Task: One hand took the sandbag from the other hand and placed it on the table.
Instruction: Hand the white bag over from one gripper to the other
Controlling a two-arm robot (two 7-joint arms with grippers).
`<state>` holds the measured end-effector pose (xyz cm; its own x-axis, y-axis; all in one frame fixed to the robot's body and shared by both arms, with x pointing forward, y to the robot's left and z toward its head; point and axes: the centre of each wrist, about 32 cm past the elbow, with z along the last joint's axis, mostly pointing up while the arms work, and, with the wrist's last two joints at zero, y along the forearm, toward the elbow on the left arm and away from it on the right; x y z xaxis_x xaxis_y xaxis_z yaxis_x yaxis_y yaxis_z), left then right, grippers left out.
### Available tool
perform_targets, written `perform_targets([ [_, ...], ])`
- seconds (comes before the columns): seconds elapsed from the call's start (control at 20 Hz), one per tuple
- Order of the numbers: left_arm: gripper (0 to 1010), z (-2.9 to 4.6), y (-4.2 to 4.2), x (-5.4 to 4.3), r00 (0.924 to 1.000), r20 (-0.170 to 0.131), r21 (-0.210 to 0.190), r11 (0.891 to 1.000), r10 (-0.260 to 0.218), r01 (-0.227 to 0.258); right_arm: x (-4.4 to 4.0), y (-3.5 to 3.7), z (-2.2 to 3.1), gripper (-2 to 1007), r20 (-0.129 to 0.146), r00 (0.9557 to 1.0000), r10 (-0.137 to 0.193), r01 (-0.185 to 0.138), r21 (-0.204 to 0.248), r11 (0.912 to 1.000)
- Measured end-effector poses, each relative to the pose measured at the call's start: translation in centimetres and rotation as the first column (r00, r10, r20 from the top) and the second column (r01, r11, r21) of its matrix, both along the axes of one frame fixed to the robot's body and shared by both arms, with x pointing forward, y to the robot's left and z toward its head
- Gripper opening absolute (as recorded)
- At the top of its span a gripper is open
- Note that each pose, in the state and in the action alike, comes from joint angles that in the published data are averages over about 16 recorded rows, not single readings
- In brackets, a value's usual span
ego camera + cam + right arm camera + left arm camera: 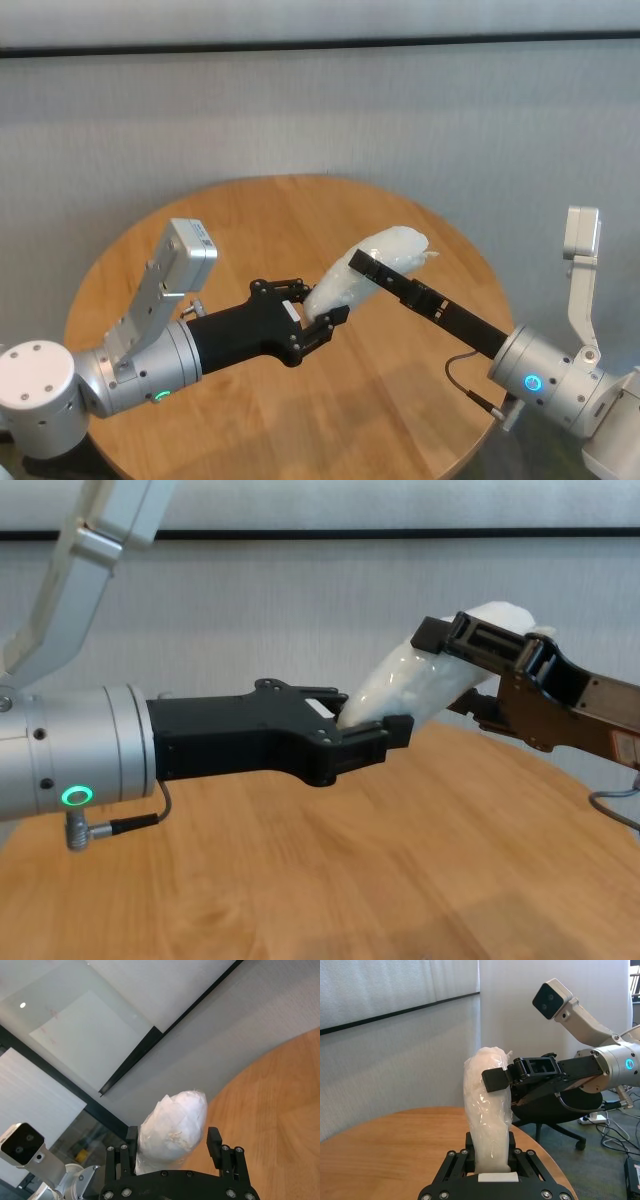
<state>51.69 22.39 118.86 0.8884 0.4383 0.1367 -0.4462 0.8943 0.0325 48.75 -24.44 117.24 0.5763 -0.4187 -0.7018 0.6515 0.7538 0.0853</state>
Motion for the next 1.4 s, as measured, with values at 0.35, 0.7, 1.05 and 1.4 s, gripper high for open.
perform_targets([
  [0.35,357,0.00,0.00,0.00,1.0000,0.000,0.000,1.000,0.000,0.000,-0.02,0.00,0.01,706,0.001,1.0000,0.001,-0.001,0.002,1.0000],
  [0.7,357,0.00,0.00,0.00,1.0000,0.000,0.000,1.000,0.000,0.000,-0.03,0.00,0.01,603,0.001,1.0000,0.001,-0.001,0.002,1.0000],
  [1.05,357,0.00,0.00,0.00,1.0000,0.000,0.000,1.000,-0.001,0.001,-0.04,-0.01,0.00,588,0.001,1.0000,0.001,-0.001,0.002,1.0000],
  [1.4,357,0.00,0.00,0.00,1.0000,0.000,0.000,1.000,-0.001,0.001,-0.04,-0.02,-0.01,588,0.001,1.0000,0.001,-0.001,0.003,1.0000],
])
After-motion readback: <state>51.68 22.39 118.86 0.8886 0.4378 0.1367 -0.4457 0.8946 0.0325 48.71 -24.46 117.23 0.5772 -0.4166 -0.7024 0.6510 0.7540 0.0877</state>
